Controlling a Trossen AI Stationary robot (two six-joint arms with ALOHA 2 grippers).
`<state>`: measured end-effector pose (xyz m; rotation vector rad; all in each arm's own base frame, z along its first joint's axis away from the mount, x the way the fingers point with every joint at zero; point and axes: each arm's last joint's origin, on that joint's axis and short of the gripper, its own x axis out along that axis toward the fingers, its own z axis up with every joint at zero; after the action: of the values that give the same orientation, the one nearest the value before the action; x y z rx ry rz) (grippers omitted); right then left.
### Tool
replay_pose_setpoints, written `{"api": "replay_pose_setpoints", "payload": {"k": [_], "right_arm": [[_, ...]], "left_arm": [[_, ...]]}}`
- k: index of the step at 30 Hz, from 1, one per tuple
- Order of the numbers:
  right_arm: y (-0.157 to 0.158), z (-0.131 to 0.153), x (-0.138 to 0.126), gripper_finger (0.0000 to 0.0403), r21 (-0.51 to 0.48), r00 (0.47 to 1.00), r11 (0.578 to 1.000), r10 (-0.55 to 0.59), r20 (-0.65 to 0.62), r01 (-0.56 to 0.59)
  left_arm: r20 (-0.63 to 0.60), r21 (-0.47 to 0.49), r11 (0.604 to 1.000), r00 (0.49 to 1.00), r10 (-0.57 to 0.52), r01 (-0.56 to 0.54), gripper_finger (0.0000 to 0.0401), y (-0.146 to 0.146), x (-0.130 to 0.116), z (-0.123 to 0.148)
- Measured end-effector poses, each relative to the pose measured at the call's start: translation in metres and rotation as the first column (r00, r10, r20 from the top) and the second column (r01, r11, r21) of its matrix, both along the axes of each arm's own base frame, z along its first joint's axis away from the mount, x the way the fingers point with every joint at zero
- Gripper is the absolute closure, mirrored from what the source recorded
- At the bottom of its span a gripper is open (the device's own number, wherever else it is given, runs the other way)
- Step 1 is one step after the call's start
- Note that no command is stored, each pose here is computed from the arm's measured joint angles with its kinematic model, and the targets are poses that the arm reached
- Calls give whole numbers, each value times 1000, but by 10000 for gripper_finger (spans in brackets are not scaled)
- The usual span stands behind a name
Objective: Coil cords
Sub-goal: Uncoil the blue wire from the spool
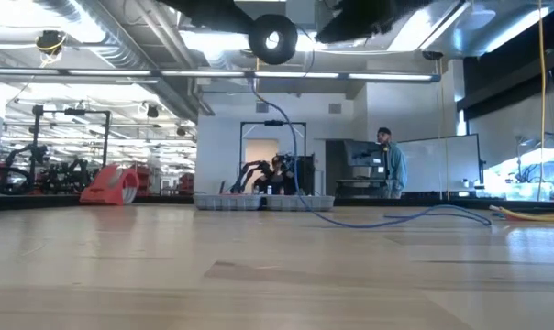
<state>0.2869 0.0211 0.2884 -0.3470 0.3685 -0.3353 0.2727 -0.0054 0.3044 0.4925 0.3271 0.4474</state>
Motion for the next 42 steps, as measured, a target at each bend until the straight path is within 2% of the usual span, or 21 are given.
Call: {"api": "replay_pose_setpoints", "payload": {"k": [6,11,13,18,19,25,28,31,36,39,42], "right_arm": [[-9,-14,12,208,82,995,993,91,-29,-89],[-11,-14,14,228,63,999,997,53,-11,-52],[-11,-15,14,258,53,998,997,55,-22,-54],[-10,-14,15,378,20,997,997,69,-22,-68],[-10,-13,15,389,19,997,997,72,-19,-72],[-2,-7,17,395,4,993,994,108,48,-108],[15,2,17,394,-45,975,983,184,121,-180],[25,2,20,398,-42,947,959,283,155,-279],[31,-15,32,399,-21,933,938,348,88,-347],[31,-30,36,400,-8,939,941,337,-67,-338],[30,-35,37,400,-10,932,953,294,-211,-303]], "left_arm": [[-9,1,1000,1000,-21,21,401,-4,0,-1],[-24,0,1000,1000,-19,19,401,-4,-1,-2],[-32,-2,1000,999,-18,18,401,-4,-1,-3],[-28,-5,1000,999,-17,17,401,-4,-1,-3],[-28,-6,1000,999,-16,16,401,-4,-1,-3],[-27,-31,999,1000,-6,5,401,-3,0,-5],[-43,-48,999,999,15,-17,401,2,-1,-7],[-5,-78,996,999,36,-36,401,6,0,-5],[129,-144,989,990,57,-38,401,8,4,2],[222,-191,981,973,67,-24,401,6,5,9],[241,-166,986,970,44,-3,401,1,5,12]]}}
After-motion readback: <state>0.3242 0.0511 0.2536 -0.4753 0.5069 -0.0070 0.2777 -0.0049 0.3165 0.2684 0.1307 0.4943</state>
